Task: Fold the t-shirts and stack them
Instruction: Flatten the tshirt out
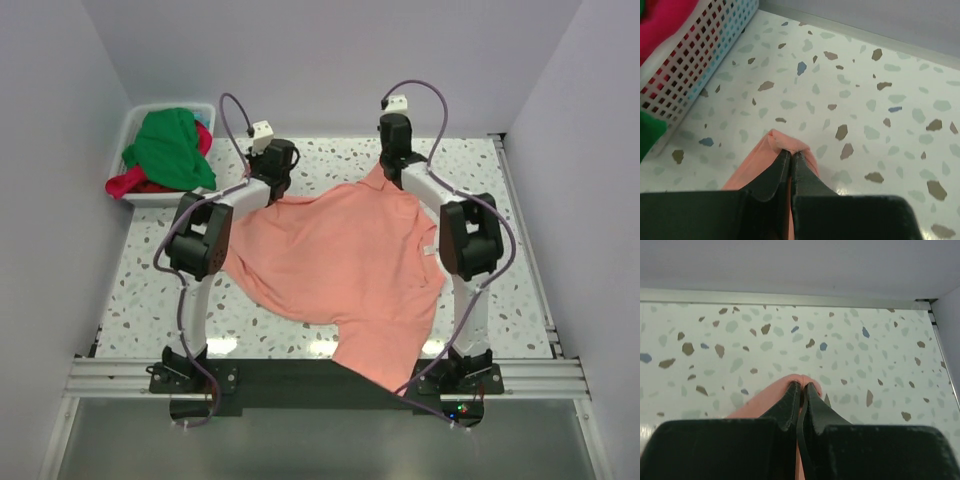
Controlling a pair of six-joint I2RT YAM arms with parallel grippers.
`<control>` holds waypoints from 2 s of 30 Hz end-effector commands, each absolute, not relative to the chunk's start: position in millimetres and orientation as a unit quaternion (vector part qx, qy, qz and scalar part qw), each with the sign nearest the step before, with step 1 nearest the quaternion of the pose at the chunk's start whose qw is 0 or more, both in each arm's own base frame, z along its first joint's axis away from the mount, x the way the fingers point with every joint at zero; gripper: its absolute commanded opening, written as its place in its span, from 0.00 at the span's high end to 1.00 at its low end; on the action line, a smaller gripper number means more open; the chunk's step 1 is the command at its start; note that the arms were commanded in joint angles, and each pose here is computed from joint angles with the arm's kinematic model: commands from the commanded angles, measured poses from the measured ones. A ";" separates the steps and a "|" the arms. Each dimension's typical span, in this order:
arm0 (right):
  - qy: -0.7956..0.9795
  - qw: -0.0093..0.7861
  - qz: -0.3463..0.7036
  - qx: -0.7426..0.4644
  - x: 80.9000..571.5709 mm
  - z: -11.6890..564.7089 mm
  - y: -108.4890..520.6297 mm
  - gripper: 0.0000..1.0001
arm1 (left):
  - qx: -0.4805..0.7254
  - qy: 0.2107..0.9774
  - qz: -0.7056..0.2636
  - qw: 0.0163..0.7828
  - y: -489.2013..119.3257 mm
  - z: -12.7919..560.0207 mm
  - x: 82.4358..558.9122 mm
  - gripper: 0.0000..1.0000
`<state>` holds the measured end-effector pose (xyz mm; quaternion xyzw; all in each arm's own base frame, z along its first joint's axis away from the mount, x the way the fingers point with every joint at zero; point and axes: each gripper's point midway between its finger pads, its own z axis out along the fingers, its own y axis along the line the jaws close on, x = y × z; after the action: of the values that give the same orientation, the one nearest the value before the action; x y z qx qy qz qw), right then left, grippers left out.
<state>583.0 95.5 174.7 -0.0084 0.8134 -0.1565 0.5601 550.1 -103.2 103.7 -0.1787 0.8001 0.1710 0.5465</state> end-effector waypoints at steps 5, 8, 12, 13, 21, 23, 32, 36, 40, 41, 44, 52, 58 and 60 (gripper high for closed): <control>0.729 0.662 -0.158 0.072 662.9 248.5 84.9 1.00 | -0.245 0.739 0.150 0.610 -76.5 146.9 637.3 1.00; 0.727 0.657 -0.175 0.094 669.4 237.9 71.6 1.00 | -0.249 0.732 0.155 0.615 -64.3 145.8 652.5 1.00; 0.720 0.654 -0.200 0.120 674.9 230.3 54.4 1.00 | -0.255 0.724 0.145 0.625 -52.9 146.5 664.7 1.00; 0.723 0.649 -0.204 0.120 677.3 222.8 53.3 1.00 | -0.252 0.724 0.146 0.625 -51.0 144.5 667.0 0.92; 0.711 0.654 -0.206 0.154 678.3 235.0 44.8 0.23 | -0.244 0.708 0.148 0.646 -41.6 157.3 670.8 0.00; 0.708 0.658 -0.198 0.160 675.5 245.2 44.1 0.20 | -0.239 0.707 0.145 0.650 -43.5 163.5 670.7 0.00; 0.767 0.596 -0.150 0.187 625.1 238.8 52.6 0.20 | -0.219 0.762 0.126 0.596 -54.5 168.4 636.2 0.00; 0.809 0.545 -0.136 0.172 575.7 224.4 66.8 0.20 | -0.217 0.801 0.122 0.544 -56.8 165.6 596.8 0.00; 0.838 0.510 -0.133 0.141 530.2 217.5 88.1 0.20 | -0.227 0.831 0.130 0.490 -53.8 153.3 550.8 0.00; 0.844 0.505 -0.129 0.128 515.1 215.2 95.9 0.20 | -0.224 0.836 0.129 0.484 -54.9 151.0 543.7 0.00; 0.859 0.488 -0.104 0.113 485.1 204.4 108.2 0.21 | -0.219 0.850 0.127 0.461 -51.9 139.9 517.6 0.00; 0.898 0.430 -0.037 0.089 421.7 167.1 127.0 0.31 | -0.201 0.891 0.098 0.395 -58.0 87.9 466.2 0.18; 0.910 0.407 -0.027 0.074 396.9 144.0 132.7 0.32 | -0.231 0.895 0.104 0.368 -52.2 73.1 438.9 0.30; 0.913 0.402 -0.028 0.071 393.1 138.6 134.1 0.32 | -0.232 0.894 0.108 0.369 -54.3 74.8 436.2 0.34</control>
<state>401.2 123.4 131.5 0.0659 0.9152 -0.0579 0.3934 433.1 -48.2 41.4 -0.1967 0.9120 0.1323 0.3347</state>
